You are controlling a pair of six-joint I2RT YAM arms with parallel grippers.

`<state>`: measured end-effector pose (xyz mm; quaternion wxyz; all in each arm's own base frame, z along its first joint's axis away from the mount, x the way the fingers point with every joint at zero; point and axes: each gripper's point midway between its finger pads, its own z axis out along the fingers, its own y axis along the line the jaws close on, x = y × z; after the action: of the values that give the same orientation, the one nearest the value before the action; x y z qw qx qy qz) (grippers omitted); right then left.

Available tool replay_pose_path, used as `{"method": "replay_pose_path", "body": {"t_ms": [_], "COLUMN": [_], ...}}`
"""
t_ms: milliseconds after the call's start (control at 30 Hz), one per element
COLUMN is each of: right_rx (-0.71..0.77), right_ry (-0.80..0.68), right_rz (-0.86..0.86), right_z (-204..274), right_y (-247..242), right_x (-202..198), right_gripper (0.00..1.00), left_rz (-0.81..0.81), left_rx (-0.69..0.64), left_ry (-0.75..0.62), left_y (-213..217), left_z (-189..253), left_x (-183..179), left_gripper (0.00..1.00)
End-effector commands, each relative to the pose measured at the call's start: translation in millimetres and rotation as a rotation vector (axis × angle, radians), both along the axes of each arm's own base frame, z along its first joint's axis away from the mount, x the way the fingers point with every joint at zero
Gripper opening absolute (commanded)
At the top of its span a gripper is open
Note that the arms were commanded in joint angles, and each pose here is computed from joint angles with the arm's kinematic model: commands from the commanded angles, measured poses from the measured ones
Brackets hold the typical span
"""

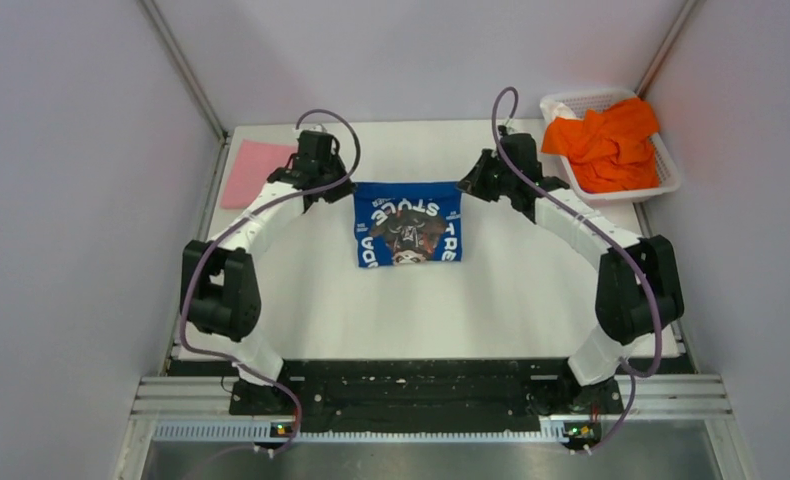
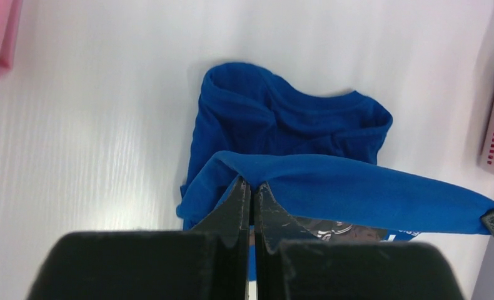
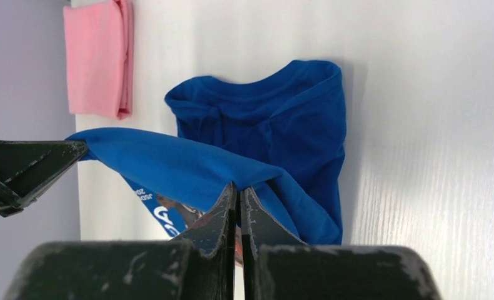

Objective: Fold and stack the t-shirts
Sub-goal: Fold the long partially folded tshirt into a neat square

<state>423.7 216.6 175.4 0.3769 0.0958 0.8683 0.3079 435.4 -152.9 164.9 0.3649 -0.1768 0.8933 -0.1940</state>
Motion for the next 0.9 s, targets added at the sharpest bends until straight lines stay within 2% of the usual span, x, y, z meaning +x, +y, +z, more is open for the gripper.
{"method": "replay_pose_path", "body": {"t_ms": [0, 367, 667, 700, 733, 767, 800, 867], "right_rx": [-0.005, -0.033, -0.03, -0.033, -0.035, -0.036, -0.039, -0.055], "right_ry": [-0.105, -0.031, 0.007, 0.007, 0.011, 0.008, 0.003, -0.008], "right_rz": [-0.037, -0.068, -0.035, -0.036, -0.037, -0.033, -0.037, -0.054], "right_z": [20.9, -30.0, -60.7, -61.5, -61.8, -61.3, -58.5, -48.9], "right_y": [-6.3, -8.8, -4.3, -4.6, -5.9, -6.8, -8.4, -13.5], "right_x": [36.4, 76.9, 96.9, 99.5, 101.5, 103.8, 105.7, 105.5], "right_gripper": [0.0, 0.0, 0.0, 0.08, 0.17, 0.4, 0.58, 0.85], "left_rz": [-0.013, -0.007, 0.029, 0.032, 0.034, 0.031, 0.026, 0.022], "left_rx": [-0.013, -0.041, -0.03, -0.026, -0.026, -0.027, -0.032, -0.041], "left_ry": [-0.051, 0.06, 0.101, 0.117, 0.119, 0.118, 0.11, 0.102], "left_y": [2.1, -0.3, 4.4, 4.8, 5.2, 4.9, 3.8, 3.1], "left_z": [8.6, -38.8, -54.6, -56.2, -55.3, -53.0, -48.5, -39.3], "left_x": [36.7, 71.6, 86.8, 86.2, 87.8, 88.3, 88.8, 85.8], "left_gripper": [0.0, 0.0, 0.02, 0.12, 0.27, 0.39, 0.52, 0.74]}}
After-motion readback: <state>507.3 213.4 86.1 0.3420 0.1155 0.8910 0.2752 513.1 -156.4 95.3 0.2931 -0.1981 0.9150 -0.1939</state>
